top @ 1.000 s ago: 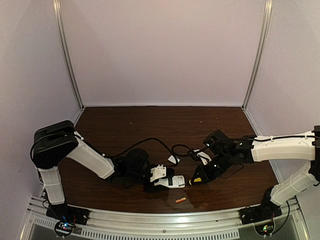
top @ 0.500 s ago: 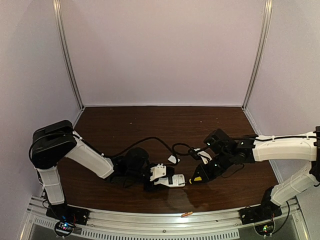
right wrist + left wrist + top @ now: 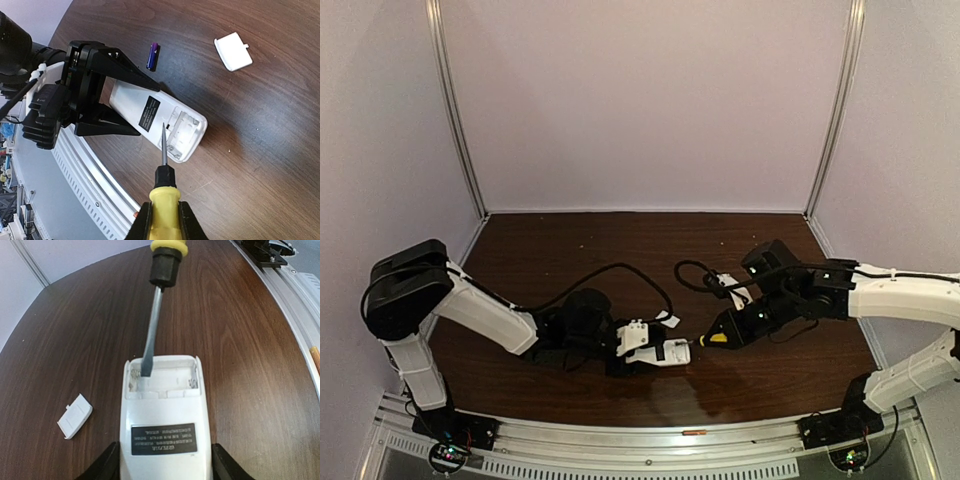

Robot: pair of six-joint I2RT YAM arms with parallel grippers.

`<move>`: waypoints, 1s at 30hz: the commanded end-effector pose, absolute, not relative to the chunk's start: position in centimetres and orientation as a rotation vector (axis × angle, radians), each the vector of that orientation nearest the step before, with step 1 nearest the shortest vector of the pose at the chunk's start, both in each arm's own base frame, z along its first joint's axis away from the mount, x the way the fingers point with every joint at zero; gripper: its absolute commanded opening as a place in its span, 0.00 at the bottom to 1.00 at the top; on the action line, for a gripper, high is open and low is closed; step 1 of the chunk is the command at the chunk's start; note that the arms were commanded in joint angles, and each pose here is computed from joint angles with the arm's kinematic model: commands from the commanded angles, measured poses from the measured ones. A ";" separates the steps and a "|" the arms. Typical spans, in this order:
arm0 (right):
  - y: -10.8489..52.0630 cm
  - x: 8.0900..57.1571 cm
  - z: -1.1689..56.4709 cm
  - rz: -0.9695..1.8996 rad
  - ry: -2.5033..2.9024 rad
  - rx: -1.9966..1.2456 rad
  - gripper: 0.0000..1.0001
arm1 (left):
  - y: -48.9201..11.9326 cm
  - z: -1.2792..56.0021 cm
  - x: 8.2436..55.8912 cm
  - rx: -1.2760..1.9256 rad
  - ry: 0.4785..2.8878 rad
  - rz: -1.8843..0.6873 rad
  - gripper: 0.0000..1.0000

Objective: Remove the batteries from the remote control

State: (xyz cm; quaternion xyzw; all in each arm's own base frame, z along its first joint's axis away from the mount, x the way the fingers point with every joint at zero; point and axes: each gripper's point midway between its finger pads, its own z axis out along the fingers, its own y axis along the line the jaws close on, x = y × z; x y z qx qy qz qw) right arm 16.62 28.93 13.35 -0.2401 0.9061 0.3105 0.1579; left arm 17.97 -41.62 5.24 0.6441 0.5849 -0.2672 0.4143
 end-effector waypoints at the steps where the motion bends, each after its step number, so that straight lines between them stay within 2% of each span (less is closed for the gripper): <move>1: 29.0 17.9 16.1 0.876 2.497 -0.632 0.00 | -41.2 7.2 18.5 1.566 1.462 -0.646 0.17; 8: 28.7 19.4 18.2 0.847 2.397 -0.573 0.00 | -40.1 8.6 19.2 1.491 1.559 -0.616 0.16; 17: 27.4 22.2 20.6 0.763 2.272 -0.446 0.00 | -37.0 11.4 19.9 1.281 1.670 -0.583 0.06; 20: 27.0 23.0 21.0 0.735 2.240 -0.404 0.00 | -35.1 12.1 20.7 1.158 1.731 -0.536 0.00; 30: 26.6 24.7 21.6 0.686 2.192 -0.324 0.00 | -27.2 9.8 24.1 0.619 2.027 -0.284 0.00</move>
